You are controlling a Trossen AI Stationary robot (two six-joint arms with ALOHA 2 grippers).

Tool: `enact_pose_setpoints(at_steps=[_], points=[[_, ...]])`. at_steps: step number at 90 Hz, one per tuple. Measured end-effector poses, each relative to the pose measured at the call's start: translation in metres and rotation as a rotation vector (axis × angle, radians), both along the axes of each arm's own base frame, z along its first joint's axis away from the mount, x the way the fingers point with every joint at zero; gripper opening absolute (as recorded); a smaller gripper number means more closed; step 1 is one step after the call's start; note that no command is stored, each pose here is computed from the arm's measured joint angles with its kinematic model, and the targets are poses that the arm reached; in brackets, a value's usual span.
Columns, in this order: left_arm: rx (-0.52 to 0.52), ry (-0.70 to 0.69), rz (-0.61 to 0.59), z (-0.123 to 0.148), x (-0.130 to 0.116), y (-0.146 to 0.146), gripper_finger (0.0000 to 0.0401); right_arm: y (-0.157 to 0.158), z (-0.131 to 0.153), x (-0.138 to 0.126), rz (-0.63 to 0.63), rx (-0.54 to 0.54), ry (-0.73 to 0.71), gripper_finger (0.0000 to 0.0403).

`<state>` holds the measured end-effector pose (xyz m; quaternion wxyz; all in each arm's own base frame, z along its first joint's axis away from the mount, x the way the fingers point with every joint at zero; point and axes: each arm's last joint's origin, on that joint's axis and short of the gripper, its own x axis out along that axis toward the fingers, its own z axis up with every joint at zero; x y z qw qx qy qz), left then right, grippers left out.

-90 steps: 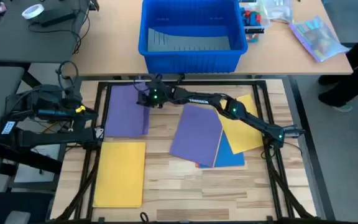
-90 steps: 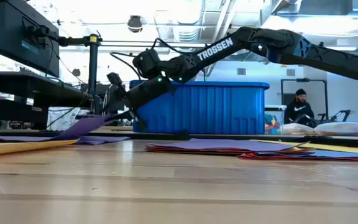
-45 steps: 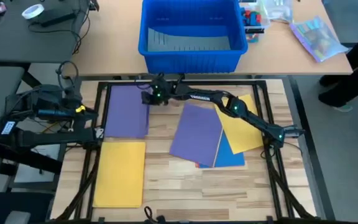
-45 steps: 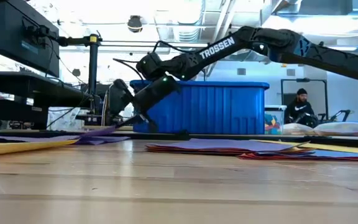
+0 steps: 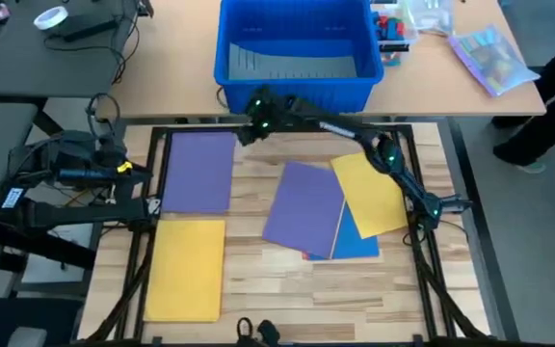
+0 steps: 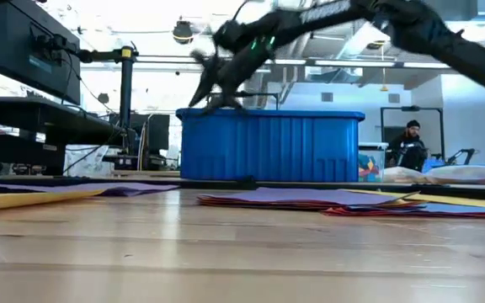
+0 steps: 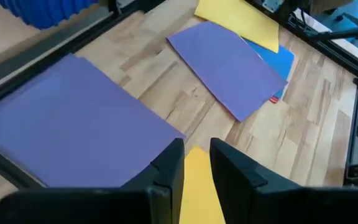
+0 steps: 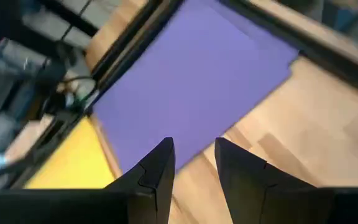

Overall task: Organize paper
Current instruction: Stack the purple colored paper on top of the other purple colored papers

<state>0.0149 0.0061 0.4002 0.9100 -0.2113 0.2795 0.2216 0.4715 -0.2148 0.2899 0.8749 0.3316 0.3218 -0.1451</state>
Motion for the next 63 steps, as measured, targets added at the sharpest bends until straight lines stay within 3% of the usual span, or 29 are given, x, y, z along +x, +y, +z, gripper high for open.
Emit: enact_pose_setpoints(at_steps=[12,28,39,51,63], points=[[-0.053,0.06,0.009,-0.017,0.015,0.004,0.0061,0.019,0.003,-0.007,0.114,0.011,0.087,0.0107],[-0.205,0.267,-0.027,-0.073,0.054,0.014,0.0049,0.046,0.024,-0.015,0.23,-0.039,0.111,0.0096],[-0.19,0.44,-0.106,-0.119,0.081,0.023,0.0009,0.053,0.042,-0.022,0.274,-0.095,0.077,0.0059],[-0.174,0.579,-0.228,-0.165,0.103,0.028,0.0002,0.054,0.055,-0.032,0.299,-0.133,0.068,0.001],[-0.22,0.695,-0.294,-0.188,0.113,0.031,0.0,0.054,0.061,-0.041,0.309,-0.133,0.093,0.0007]])
